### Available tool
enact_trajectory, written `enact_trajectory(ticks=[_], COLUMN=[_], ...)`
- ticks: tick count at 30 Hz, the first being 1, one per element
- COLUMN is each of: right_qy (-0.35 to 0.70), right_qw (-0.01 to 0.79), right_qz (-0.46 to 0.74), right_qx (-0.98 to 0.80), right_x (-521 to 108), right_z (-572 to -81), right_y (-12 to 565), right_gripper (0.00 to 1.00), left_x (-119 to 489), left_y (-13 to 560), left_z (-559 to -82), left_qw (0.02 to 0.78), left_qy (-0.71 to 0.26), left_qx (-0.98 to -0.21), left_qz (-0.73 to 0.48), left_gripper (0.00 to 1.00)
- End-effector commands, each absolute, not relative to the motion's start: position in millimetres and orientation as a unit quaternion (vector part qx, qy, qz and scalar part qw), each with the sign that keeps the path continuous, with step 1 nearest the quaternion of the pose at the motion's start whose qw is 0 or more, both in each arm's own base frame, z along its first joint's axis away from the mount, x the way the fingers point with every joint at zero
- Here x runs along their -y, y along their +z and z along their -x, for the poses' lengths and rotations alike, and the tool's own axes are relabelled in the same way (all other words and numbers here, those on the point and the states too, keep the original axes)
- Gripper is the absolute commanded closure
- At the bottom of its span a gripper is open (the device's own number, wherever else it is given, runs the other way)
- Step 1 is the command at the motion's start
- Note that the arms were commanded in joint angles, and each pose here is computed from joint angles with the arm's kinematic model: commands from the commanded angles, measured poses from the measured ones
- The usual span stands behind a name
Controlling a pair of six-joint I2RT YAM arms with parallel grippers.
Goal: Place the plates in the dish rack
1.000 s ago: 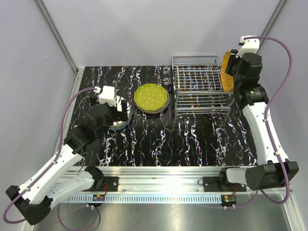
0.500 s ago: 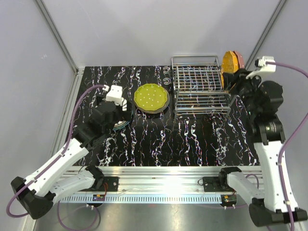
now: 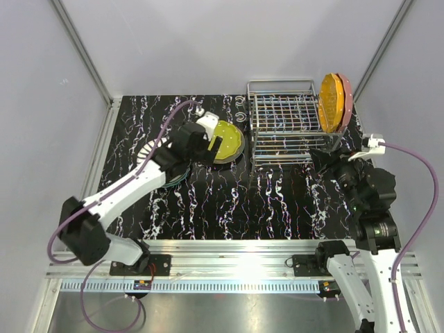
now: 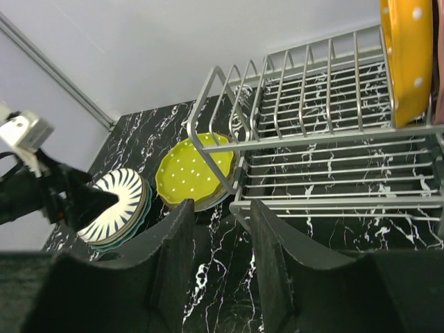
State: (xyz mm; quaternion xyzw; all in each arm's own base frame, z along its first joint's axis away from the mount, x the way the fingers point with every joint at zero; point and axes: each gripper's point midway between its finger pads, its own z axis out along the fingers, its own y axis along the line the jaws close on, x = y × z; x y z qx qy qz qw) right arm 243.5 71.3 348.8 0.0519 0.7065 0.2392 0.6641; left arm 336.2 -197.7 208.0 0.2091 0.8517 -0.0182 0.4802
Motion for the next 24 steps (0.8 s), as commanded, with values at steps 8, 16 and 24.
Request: enact_trajectory(ticks=[8,16,24], right_qy=[0.291,0.294,0.291], right_qw=[0.674,0.681,0.684], right_qz=[-0.056,-0.054,-0.047], right_qx=[-0.676,-0.669,-0.667], right_x=[-80.7,-81.0,-82.8], right_z=[-218.4,-213.3,-212.6], right_y=[345.7,343.5,343.7], right_gripper=[0.57,0.59,0.59], left_x=[277.7,310.1,322.7], left_y=[173.7,147.2,121.1], left_z=[-373.7,-404.0,-418.6], left_qw=[0.452,0.422,0.401], left_qy=[-0.087,-0.09,-0.085], left_qx=[-0.817,-0.819,-0.825], left_qz=[-0.347,-0.379,-0.39], left_gripper=[0.28,0.44,0.47])
